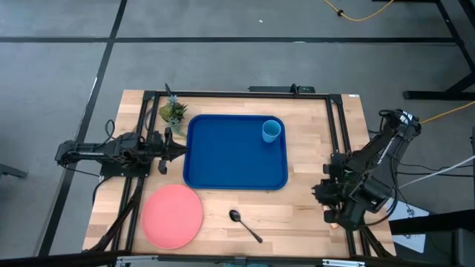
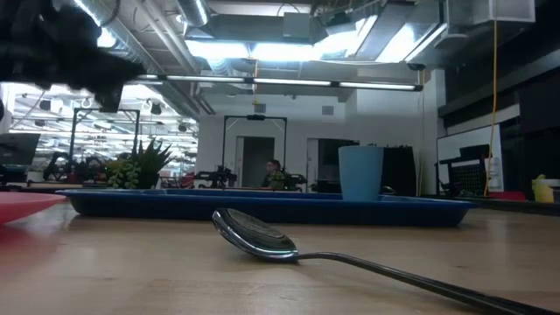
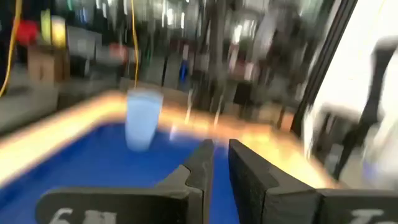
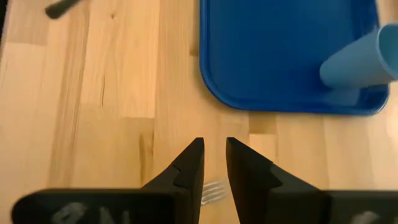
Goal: Pick and place plate/cup/fork/spoon on tray
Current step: Put the pink plate on the blue tray
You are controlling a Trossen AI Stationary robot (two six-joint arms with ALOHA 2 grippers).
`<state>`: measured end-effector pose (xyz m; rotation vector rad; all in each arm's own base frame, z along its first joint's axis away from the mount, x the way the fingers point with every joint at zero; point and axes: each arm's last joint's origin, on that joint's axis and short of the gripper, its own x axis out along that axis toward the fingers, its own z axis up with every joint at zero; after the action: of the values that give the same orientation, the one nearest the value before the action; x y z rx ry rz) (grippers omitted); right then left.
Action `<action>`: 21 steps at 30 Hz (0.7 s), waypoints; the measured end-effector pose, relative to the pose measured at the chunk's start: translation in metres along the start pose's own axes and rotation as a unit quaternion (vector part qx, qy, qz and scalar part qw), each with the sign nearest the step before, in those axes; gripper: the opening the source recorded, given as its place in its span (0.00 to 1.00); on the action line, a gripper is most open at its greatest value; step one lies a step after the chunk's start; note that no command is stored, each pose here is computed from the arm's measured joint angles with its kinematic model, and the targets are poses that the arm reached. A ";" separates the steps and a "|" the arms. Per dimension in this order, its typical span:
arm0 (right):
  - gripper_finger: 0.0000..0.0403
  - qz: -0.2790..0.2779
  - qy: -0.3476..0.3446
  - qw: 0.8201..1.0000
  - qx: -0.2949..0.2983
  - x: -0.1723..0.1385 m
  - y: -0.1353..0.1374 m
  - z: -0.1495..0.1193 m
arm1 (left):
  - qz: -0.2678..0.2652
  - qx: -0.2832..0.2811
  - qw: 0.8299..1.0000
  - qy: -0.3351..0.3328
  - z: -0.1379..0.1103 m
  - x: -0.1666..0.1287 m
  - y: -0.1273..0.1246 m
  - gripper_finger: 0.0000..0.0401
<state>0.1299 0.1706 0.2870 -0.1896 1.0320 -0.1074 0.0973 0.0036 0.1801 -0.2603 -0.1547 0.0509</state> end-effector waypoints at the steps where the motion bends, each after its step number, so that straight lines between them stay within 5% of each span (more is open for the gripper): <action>1: 0.18 -0.003 -0.008 1.000 -0.004 -0.001 0.001 -0.001 | -0.002 -0.011 0.999 -0.037 0.007 0.000 -0.001 0.11; 6: 0.18 -0.025 -0.033 0.999 -0.022 -0.004 0.000 -0.004 | 0.011 -0.023 0.973 -0.228 0.041 -0.010 -0.006 0.11; 8: 0.18 -0.032 -0.033 0.999 -0.020 -0.005 -0.001 -0.005 | -0.030 -0.033 0.968 -0.246 0.051 -0.012 -0.011 0.11; 11: 0.18 -0.039 -0.033 0.999 -0.018 -0.005 -0.002 -0.005 | -0.122 -0.027 0.972 -0.199 0.057 -0.008 -0.019 0.11; 17: 0.18 -0.047 -0.037 0.998 -0.017 -0.005 -0.004 -0.005 | -0.126 -0.034 0.990 -0.046 0.067 0.030 -0.035 0.11; 21: 0.18 -0.045 -0.035 0.998 -0.005 -0.005 -0.003 -0.005 | -0.122 -0.048 0.983 0.125 0.081 0.063 -0.056 0.11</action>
<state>0.1226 0.1676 0.2893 -0.2468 0.9540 -0.1758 0.1483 -0.0258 0.2815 -0.3396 0.0626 -0.2319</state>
